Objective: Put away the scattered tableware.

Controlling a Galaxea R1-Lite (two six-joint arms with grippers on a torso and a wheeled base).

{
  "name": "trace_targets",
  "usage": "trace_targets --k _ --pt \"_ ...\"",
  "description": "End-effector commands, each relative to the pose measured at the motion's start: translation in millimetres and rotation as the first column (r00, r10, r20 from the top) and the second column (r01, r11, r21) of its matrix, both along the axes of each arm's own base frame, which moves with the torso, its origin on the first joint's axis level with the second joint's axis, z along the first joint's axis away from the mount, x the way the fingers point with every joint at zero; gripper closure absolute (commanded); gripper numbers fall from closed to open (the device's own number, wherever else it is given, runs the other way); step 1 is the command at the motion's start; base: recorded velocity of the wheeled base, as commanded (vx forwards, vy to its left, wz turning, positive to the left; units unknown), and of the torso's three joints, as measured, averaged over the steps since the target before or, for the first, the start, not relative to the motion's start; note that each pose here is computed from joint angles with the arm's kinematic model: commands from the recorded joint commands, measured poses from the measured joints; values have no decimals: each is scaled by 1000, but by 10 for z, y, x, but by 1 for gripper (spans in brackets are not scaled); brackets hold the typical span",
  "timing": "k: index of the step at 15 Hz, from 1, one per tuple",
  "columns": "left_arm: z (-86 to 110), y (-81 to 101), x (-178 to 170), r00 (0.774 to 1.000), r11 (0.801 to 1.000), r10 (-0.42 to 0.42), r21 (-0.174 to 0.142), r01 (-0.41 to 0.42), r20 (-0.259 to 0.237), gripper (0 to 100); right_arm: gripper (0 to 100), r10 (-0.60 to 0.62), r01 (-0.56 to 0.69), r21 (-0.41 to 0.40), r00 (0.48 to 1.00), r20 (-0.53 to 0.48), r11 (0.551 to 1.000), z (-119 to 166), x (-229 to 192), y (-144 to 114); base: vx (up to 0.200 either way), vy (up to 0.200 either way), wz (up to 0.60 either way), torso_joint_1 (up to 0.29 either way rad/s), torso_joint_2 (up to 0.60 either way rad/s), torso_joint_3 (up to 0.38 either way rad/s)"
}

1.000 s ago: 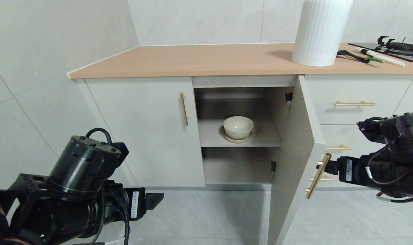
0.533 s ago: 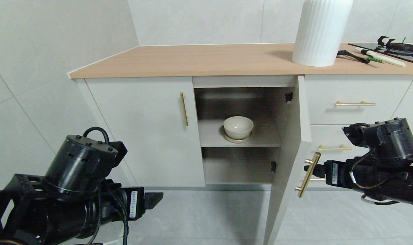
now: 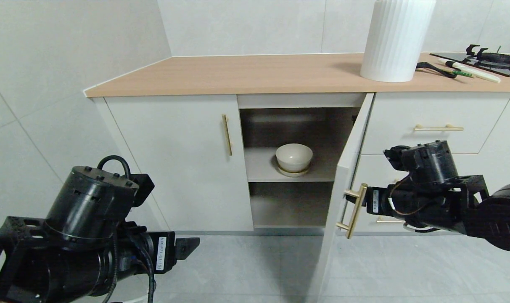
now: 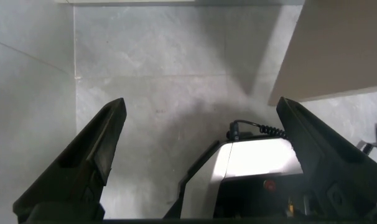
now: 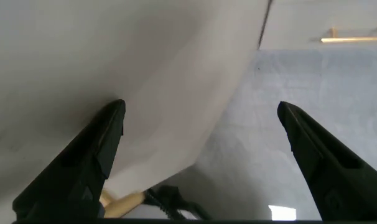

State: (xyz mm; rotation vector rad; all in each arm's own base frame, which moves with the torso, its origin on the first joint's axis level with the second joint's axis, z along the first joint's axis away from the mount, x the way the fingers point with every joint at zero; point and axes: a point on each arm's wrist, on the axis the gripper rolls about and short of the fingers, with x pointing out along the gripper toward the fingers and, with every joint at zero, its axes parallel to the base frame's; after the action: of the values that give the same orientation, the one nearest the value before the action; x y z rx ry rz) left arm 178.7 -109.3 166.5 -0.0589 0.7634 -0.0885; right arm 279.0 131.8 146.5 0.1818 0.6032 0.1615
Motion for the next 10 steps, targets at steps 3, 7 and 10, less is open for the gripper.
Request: trace_targets --k 3,7,10 --pt "6 -8 11 1000 1000 -1 -9 1 13 0 0 0 -1 -4 1000 -27 1000 -148 164 92 0 0 0 0 0 0" --pt "-2 -16 22 1000 1000 -1 -7 1 10 0 0 -40 35 88 998 50 996 -365 404 208 0 0 0 0 0 0" --pt "-9 -16 23 1000 1000 -1 -5 1 8 0 0 -80 69 130 993 86 989 -487 558 278 0 0 0 0 0 0"
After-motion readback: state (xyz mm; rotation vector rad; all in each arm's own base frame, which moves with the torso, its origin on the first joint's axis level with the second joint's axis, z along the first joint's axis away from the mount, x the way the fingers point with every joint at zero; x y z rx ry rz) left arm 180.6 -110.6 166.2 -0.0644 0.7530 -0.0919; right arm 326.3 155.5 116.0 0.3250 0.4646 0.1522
